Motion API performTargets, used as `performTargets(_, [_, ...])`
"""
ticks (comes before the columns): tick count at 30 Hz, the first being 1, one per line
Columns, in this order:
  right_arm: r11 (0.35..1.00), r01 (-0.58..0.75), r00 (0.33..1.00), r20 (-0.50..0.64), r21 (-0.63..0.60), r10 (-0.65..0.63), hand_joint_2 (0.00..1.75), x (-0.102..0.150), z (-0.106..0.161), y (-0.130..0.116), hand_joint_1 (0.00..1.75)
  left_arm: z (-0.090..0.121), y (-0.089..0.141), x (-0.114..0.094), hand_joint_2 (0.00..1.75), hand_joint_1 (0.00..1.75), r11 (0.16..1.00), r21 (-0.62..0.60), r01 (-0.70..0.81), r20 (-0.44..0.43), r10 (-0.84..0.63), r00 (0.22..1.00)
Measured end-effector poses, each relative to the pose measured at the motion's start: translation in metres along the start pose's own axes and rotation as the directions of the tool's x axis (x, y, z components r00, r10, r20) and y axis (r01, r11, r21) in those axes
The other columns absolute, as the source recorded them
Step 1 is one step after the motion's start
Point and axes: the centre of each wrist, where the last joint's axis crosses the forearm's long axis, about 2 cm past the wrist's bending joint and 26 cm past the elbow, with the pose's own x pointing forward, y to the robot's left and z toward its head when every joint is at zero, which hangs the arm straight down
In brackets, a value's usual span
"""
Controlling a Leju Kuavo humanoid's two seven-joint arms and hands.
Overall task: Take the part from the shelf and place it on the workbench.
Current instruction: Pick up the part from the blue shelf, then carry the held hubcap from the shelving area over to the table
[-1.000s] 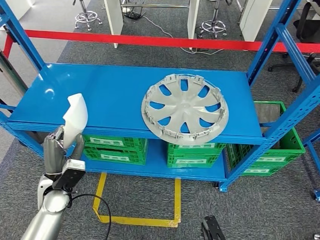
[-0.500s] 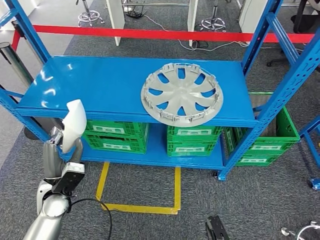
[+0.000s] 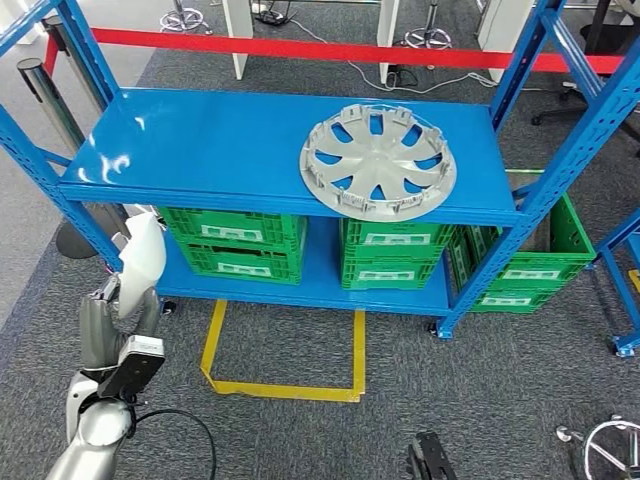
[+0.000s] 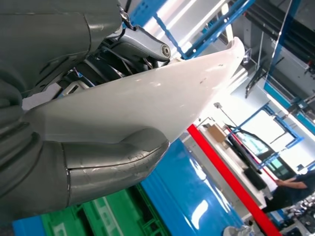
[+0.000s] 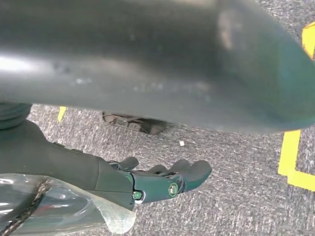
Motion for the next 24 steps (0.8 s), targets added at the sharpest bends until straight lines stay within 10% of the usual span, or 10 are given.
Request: performTargets(24, [0.994, 0.105, 0.991, 0.089, -0.022, -0.103, 0.0, 0.018, -0.007, -0.008, 0.0, 0.034, 0.039, 0.013, 1.75, 1.75, 0.994, 0.048, 0.098, 0.02, -0.099, 0.995])
